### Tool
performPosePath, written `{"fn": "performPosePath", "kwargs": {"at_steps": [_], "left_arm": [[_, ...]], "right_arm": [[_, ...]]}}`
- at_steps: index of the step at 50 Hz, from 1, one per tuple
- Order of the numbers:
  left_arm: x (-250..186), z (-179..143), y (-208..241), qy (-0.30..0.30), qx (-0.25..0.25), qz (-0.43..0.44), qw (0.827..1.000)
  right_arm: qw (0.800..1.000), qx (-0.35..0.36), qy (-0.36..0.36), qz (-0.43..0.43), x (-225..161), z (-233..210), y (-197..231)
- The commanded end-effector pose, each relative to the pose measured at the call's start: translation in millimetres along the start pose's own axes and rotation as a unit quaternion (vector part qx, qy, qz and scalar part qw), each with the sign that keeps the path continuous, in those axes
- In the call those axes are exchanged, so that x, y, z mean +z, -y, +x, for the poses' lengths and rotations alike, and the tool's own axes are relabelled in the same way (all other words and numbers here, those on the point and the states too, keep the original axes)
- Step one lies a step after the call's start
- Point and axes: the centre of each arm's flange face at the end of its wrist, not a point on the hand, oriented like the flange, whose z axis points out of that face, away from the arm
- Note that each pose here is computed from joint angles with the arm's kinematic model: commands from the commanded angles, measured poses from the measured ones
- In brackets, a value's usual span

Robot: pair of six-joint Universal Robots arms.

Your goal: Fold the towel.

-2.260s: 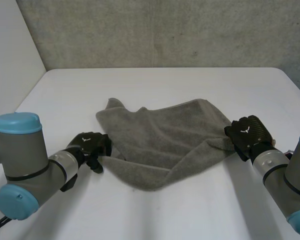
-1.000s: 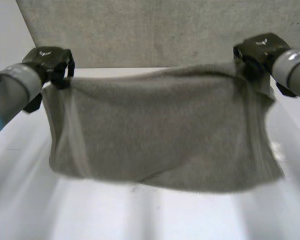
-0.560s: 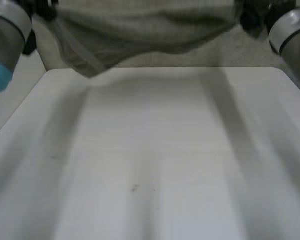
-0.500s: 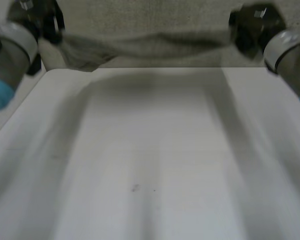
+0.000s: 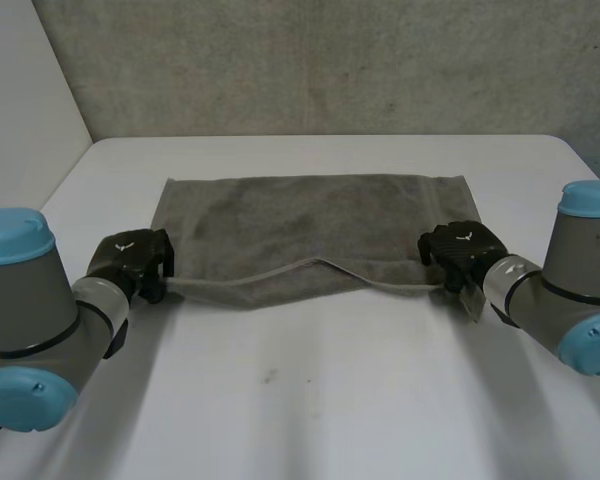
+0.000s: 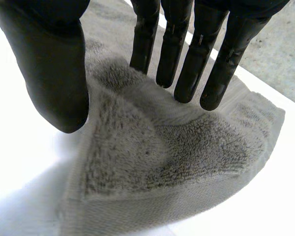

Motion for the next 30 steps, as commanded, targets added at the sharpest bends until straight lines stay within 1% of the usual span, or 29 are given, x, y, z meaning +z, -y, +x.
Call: {"fn": "performPosePath", "kwargs": {"at_steps": [1,8,17,30], "left_arm": [[-4,-1,7,0.001,-0.002,0.010,1.000],[-5,-1,4,0.001,-0.002,0.008,1.000],[-5,-3,3,0.004,-0.003,0.007,1.000],[-4,-6,2,0.008,-0.004,0.008,1.000]], "right_arm": [[1.000,0.006,-0.012,0.017,-29,-3,14],[0.999,0.030,-0.040,0.010,-36,-5,4],[0.995,0.027,-0.091,-0.004,-40,-1,-11],[0.996,0.033,-0.085,-0.010,-45,-6,-14]]}}
